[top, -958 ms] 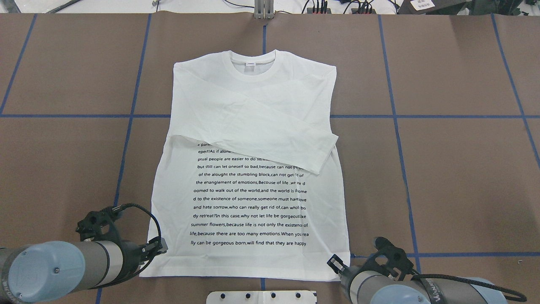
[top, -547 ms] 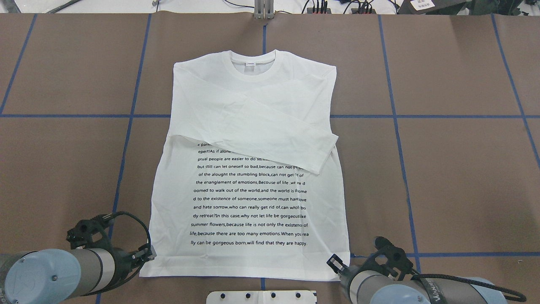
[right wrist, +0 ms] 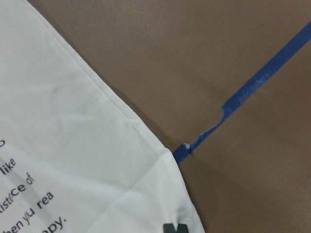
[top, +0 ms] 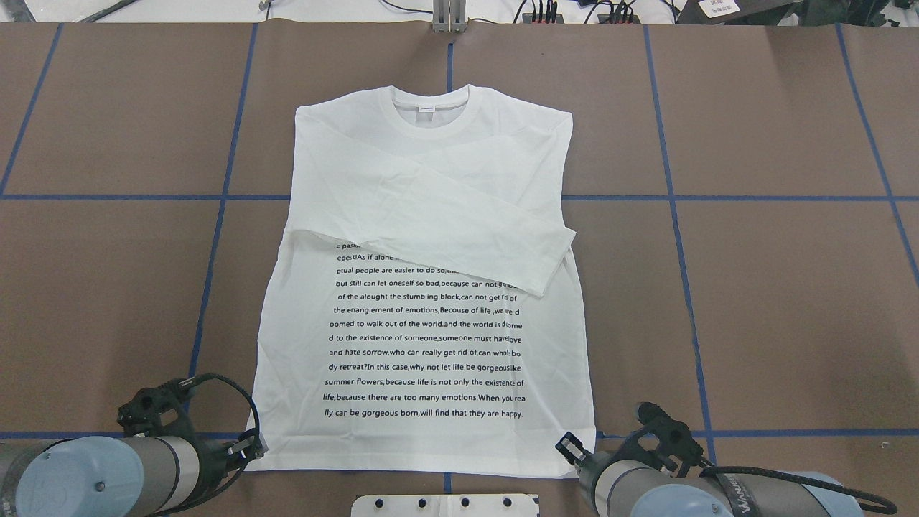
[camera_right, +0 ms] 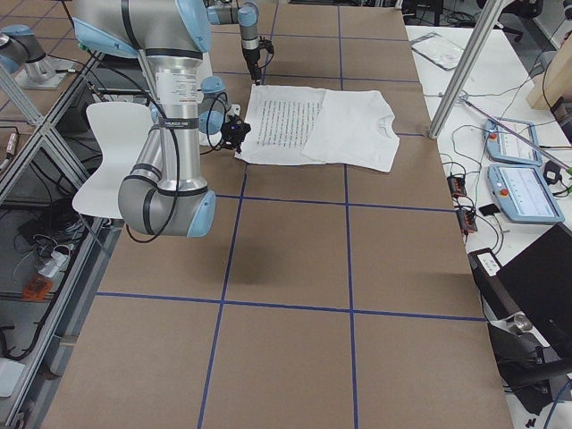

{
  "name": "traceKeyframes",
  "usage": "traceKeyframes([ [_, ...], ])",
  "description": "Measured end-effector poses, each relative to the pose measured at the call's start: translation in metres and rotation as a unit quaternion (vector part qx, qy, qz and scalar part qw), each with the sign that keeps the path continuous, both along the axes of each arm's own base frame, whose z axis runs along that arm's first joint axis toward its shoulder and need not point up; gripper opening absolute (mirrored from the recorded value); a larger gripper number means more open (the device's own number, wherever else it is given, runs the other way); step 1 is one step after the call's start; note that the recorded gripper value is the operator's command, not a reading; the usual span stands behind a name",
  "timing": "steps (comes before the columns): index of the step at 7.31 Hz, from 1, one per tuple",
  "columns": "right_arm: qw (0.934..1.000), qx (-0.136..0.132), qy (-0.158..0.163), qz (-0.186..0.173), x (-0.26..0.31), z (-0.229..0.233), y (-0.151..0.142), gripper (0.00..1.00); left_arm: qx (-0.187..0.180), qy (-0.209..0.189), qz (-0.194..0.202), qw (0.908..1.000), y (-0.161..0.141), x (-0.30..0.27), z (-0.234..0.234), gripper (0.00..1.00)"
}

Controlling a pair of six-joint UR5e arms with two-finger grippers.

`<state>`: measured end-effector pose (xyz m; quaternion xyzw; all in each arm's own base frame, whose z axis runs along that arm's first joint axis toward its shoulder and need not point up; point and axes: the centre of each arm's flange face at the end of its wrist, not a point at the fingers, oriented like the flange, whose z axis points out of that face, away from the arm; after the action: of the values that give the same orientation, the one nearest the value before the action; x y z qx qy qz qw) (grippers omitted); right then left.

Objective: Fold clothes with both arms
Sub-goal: 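Grasp the bottom hem corners with both grippers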

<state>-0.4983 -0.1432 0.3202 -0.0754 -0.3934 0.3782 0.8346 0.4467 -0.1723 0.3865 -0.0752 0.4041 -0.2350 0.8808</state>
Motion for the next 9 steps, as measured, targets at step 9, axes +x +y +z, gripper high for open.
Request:
traceKeyframes([
  [9,1.0,-0.001,-0.002,0.0,0.0012,-0.0012,0.0005,0.0,-0.003,-0.005,0.007,1.0,0.0048,0.0101,0.0095,0.25],
])
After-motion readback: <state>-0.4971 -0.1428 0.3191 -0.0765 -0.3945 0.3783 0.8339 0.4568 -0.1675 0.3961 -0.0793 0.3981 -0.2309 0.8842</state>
